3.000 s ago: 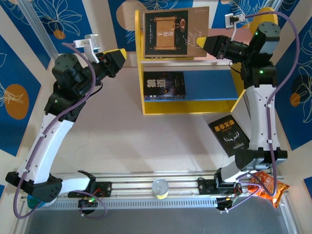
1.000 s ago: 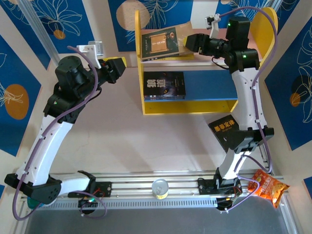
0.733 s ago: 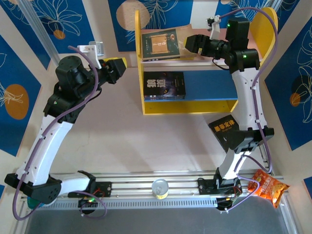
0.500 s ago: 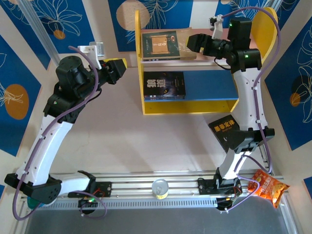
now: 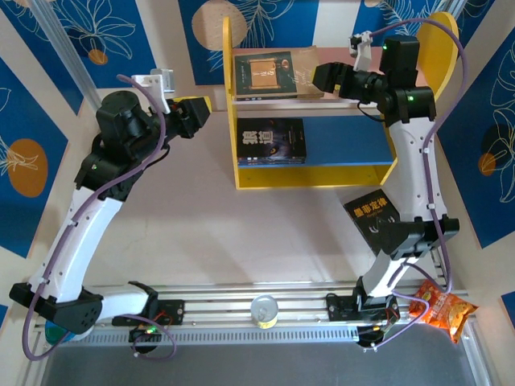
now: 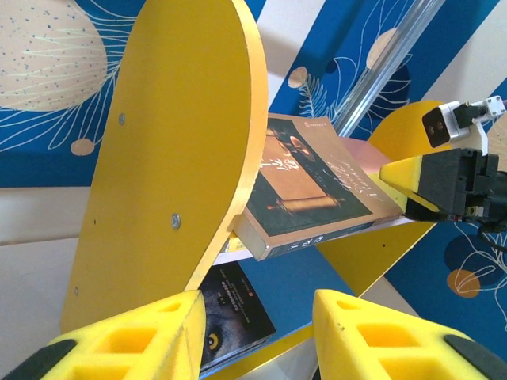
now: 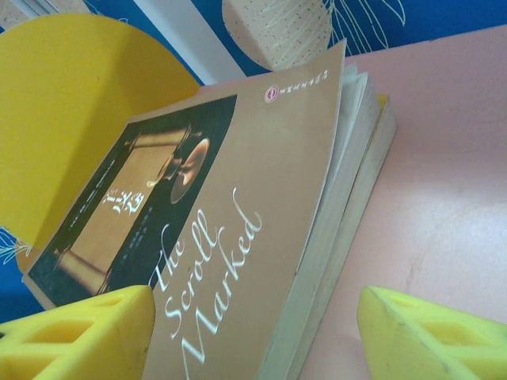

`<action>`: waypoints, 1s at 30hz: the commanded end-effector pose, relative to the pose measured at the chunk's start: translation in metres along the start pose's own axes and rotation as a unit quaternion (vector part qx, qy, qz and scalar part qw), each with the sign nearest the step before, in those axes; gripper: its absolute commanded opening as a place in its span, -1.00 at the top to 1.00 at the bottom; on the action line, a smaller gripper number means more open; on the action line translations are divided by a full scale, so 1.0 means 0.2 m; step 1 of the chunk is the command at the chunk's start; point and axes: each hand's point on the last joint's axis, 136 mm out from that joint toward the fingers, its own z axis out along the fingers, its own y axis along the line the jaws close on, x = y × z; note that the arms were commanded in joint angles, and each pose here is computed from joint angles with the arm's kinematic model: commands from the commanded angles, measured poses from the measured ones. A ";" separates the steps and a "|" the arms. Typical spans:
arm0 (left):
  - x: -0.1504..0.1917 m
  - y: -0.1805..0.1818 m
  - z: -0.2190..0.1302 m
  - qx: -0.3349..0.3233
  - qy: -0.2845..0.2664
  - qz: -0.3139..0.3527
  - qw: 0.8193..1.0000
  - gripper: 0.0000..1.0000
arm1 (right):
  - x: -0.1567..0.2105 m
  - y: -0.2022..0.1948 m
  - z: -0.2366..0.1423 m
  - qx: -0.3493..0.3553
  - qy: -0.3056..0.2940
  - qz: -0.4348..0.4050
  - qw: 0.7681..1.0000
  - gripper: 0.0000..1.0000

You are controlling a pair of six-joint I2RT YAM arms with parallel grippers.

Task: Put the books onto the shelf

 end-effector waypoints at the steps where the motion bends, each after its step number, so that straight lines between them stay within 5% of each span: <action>1: -0.07 -0.06 -0.03 0.018 -0.018 0.014 1.000 0.20 | -0.01 0.13 -0.08 -0.028 -0.016 -0.027 0.999 -0.36; 30: -0.06 -0.05 -0.05 0.015 -0.015 0.018 1.000 0.18 | 0.04 0.19 -0.07 -0.035 -0.008 -0.030 0.999 -0.35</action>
